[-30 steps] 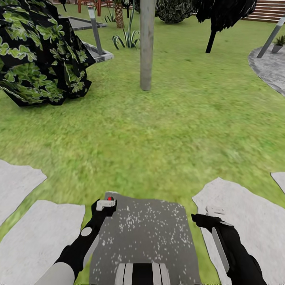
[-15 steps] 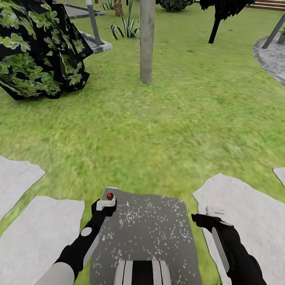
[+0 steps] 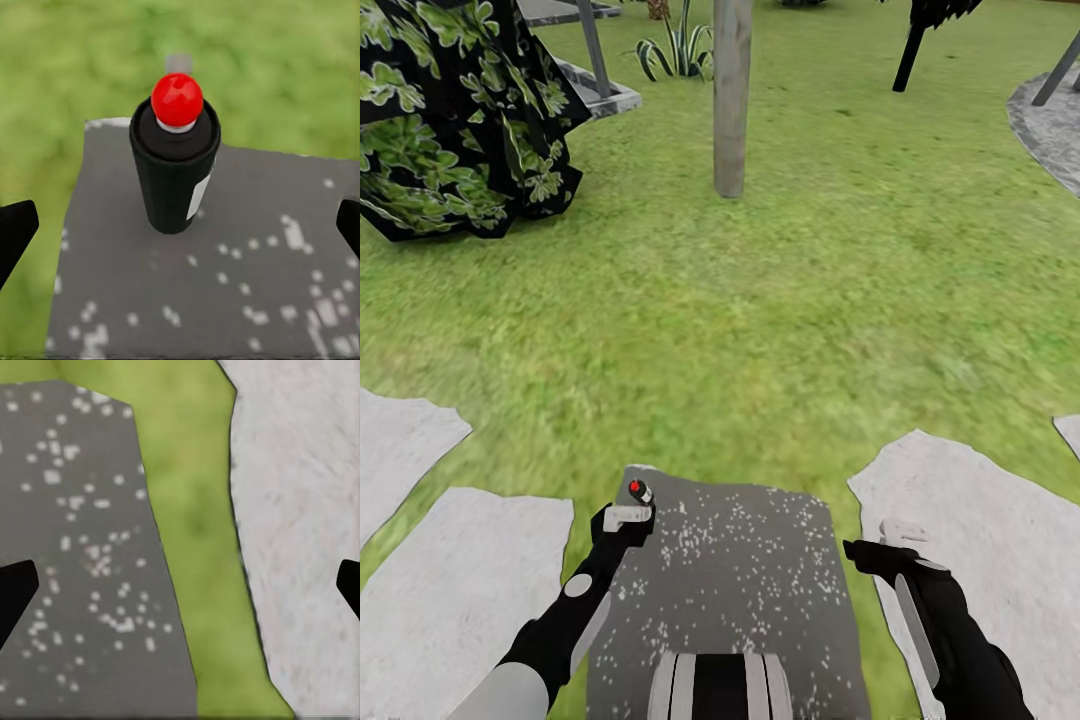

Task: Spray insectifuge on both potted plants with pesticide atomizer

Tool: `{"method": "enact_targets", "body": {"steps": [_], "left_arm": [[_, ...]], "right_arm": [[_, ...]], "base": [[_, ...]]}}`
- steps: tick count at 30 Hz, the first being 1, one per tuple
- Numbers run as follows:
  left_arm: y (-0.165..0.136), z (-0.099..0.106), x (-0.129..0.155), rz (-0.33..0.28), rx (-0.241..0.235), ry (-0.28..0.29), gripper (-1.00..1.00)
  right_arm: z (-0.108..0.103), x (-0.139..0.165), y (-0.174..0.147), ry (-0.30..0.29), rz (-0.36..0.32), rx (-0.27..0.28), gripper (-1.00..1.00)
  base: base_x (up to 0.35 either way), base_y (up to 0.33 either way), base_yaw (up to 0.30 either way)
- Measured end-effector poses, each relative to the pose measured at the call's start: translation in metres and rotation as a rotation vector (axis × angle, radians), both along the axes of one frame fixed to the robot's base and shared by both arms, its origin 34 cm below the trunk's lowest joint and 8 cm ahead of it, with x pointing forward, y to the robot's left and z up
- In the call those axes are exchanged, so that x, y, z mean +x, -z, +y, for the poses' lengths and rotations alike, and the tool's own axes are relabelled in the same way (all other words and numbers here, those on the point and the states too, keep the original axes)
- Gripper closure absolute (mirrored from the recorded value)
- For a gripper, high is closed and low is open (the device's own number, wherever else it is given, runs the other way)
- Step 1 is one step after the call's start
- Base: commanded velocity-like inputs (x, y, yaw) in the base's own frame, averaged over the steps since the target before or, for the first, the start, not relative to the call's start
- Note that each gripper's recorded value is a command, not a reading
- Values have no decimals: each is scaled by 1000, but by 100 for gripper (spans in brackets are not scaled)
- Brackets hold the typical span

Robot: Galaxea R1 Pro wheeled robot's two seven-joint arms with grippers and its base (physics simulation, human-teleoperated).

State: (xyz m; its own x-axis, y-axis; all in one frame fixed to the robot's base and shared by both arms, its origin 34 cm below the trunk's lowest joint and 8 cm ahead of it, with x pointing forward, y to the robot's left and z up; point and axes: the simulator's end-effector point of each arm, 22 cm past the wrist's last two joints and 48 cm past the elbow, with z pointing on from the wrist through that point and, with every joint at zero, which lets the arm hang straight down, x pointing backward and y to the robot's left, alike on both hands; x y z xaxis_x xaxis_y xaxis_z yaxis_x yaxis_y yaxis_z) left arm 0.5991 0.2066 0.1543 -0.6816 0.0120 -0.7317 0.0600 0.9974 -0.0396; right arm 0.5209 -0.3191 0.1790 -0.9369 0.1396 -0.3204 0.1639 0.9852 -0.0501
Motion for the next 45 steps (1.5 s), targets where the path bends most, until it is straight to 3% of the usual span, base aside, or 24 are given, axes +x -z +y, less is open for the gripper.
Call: {"method": "enact_targets", "body": {"steps": [45], "left_arm": [[6,-1,-4,11,0,1,-100]], "right_arm": [[0,-3,5,0,11,-1,-100]], "base": [[60,0,0]]}}
